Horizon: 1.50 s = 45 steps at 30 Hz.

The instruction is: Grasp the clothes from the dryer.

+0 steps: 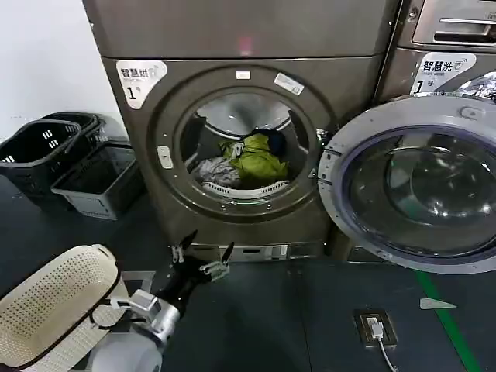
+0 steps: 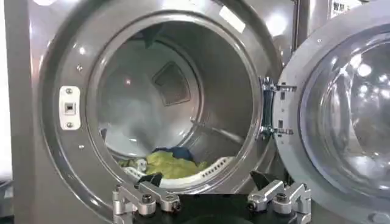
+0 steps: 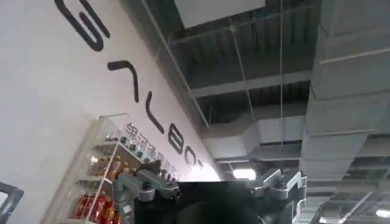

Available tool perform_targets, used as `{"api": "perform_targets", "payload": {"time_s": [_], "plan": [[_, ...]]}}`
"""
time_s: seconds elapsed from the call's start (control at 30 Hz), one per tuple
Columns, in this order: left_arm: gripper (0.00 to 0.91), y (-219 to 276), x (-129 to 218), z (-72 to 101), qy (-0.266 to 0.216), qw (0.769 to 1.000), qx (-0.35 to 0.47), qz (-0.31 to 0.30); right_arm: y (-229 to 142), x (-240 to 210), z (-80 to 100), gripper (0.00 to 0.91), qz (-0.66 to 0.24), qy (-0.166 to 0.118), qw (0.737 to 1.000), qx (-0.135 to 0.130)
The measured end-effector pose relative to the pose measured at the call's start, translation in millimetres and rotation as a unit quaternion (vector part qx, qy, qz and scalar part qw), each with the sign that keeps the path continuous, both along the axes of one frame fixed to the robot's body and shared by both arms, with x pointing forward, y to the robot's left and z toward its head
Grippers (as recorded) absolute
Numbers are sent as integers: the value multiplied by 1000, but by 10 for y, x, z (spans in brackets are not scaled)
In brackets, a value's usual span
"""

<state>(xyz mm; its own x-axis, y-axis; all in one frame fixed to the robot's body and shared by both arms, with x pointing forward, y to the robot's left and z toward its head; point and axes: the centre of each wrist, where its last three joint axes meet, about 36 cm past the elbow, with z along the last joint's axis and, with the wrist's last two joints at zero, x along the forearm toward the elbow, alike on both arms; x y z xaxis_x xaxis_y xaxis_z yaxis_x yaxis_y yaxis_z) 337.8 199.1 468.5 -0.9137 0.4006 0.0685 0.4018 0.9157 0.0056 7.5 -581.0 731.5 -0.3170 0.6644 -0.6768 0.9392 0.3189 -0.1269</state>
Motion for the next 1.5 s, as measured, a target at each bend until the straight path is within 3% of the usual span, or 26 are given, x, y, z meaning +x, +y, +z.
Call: {"api": "perform_targets", "payload": {"time_s": [1.5], "plan": [[907,-14,-18,19,-5,1000,14,10,-7,7,-10,907,2,2,1000,-2]]}}
